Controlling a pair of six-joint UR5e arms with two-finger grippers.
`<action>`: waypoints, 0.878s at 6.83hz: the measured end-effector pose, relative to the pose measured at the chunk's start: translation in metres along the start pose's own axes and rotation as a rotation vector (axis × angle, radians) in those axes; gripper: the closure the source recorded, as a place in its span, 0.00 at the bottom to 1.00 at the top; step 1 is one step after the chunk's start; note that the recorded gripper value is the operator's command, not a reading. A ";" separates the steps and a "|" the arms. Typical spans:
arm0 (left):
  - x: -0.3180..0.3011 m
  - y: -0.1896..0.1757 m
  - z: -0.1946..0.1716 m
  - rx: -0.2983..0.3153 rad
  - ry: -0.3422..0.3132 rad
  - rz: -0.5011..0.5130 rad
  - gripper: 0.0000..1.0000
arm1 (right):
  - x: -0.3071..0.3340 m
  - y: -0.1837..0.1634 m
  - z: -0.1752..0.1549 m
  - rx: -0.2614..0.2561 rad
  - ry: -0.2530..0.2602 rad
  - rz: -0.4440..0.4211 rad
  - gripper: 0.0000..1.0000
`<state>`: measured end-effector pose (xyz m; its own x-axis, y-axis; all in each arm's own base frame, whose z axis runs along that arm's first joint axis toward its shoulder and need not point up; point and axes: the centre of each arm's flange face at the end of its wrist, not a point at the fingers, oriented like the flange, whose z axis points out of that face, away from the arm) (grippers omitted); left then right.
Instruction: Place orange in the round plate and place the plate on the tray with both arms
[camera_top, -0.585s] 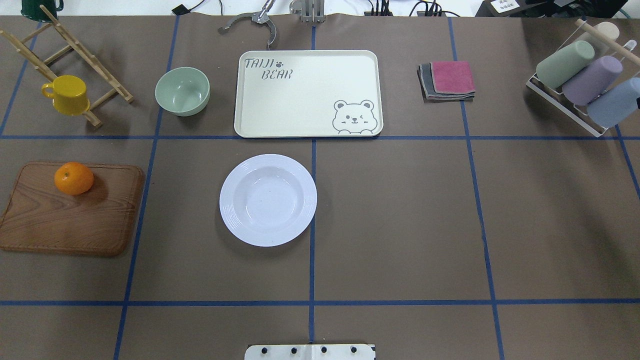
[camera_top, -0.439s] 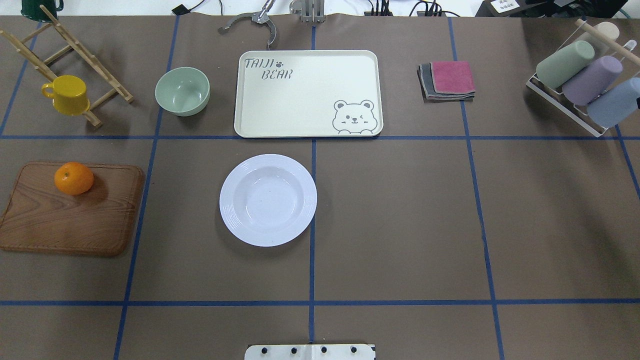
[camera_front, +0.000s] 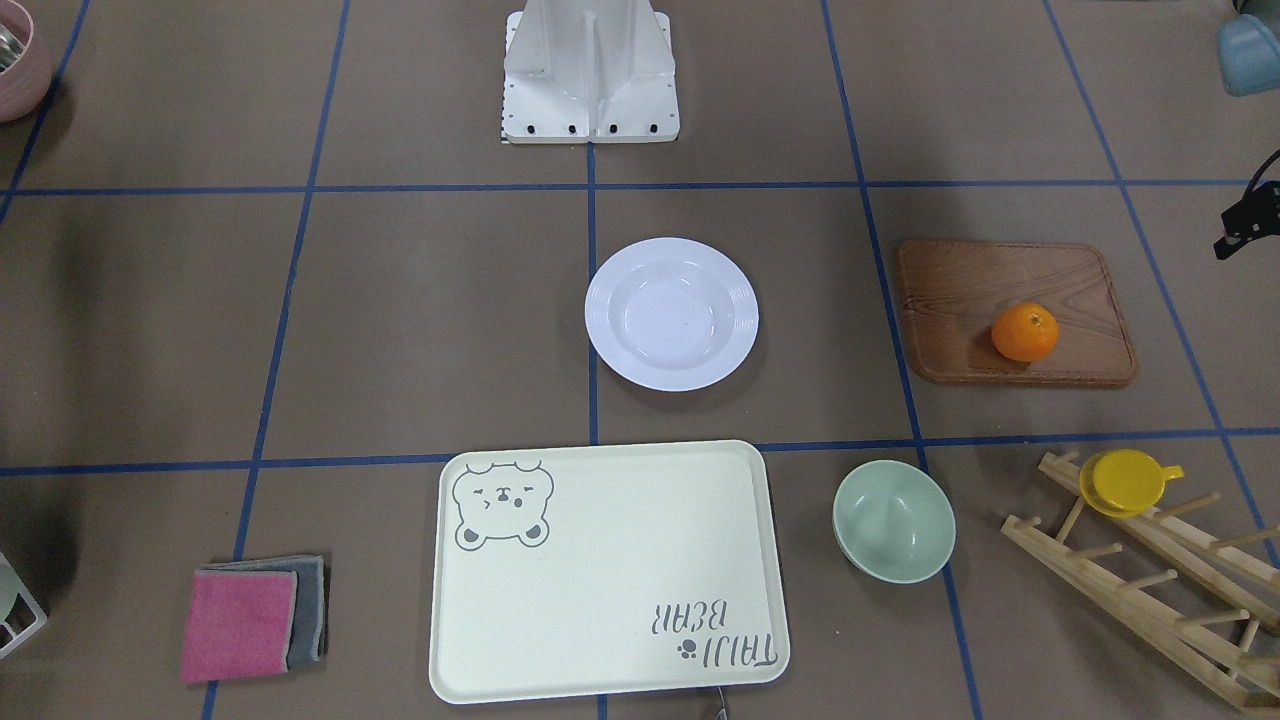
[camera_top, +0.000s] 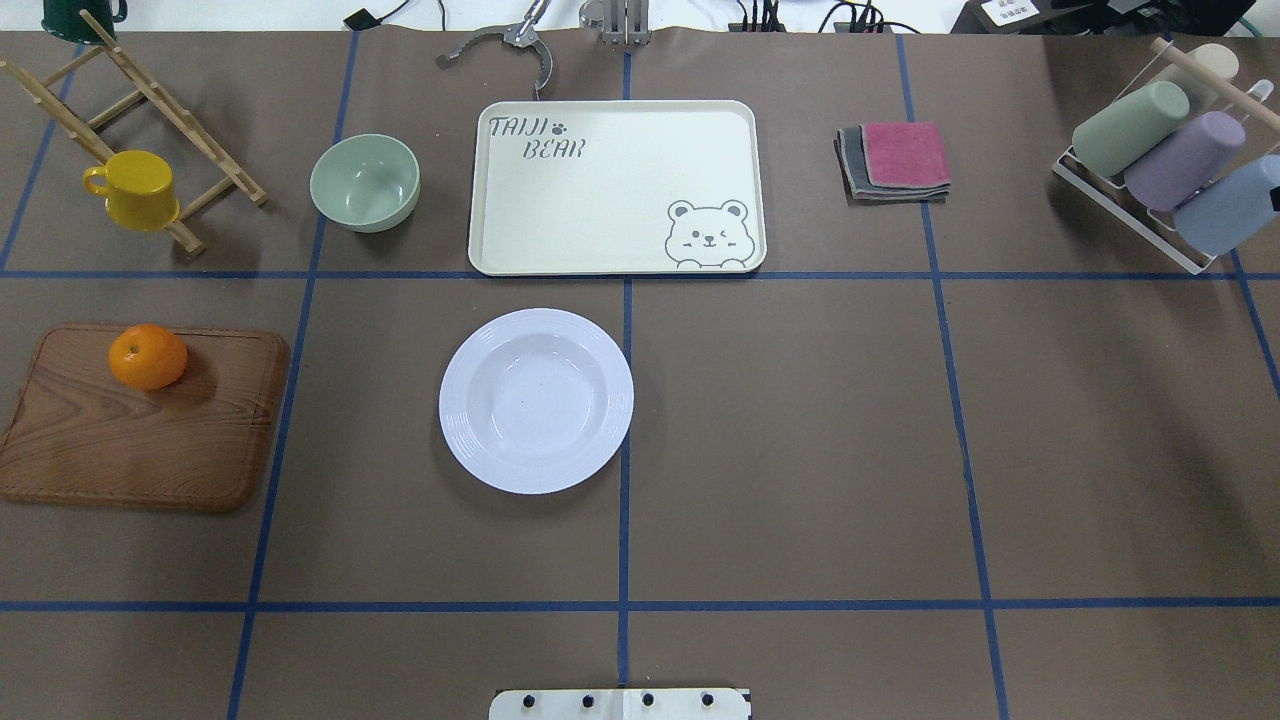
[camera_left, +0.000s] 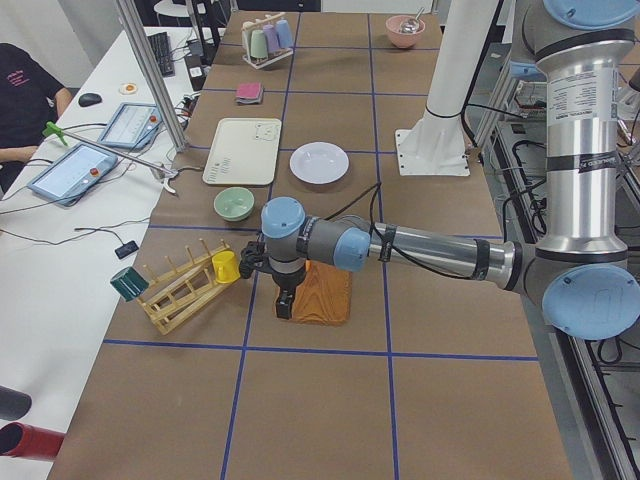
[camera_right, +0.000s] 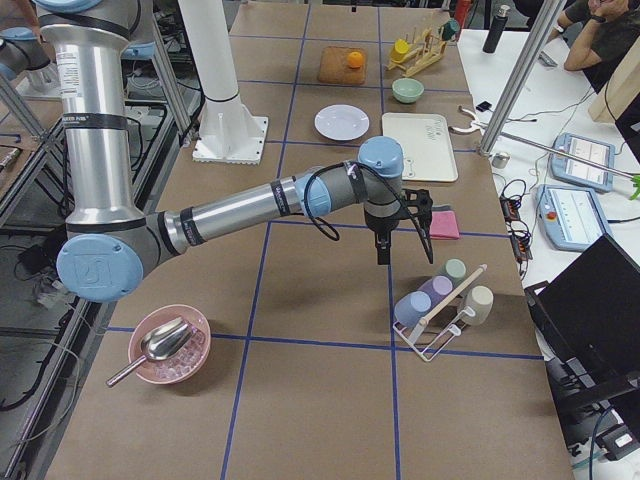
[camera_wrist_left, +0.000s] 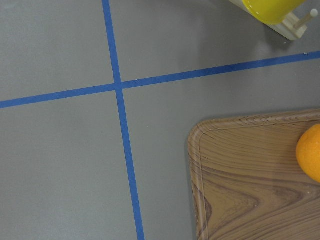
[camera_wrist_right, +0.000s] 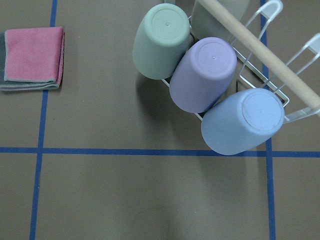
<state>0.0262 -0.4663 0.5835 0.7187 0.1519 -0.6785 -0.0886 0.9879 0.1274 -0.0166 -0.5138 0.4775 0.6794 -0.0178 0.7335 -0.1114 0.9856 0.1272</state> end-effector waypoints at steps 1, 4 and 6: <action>0.003 -0.003 -0.001 0.004 0.002 -0.009 0.01 | -0.014 -0.006 -0.007 0.010 -0.026 -0.006 0.00; 0.022 -0.018 -0.008 0.046 0.028 -0.075 0.02 | -0.099 -0.017 -0.004 -0.061 -0.203 0.029 0.00; 0.042 -0.025 0.003 0.051 0.044 -0.105 0.02 | -0.184 -0.005 0.021 -0.056 -0.312 0.009 0.01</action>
<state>0.0610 -0.4845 0.5543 0.6912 0.0504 -0.7209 0.0213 0.9957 0.0901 -0.1565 -0.5190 0.3564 0.4226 -0.0513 0.9049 -0.0700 0.9936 0.0890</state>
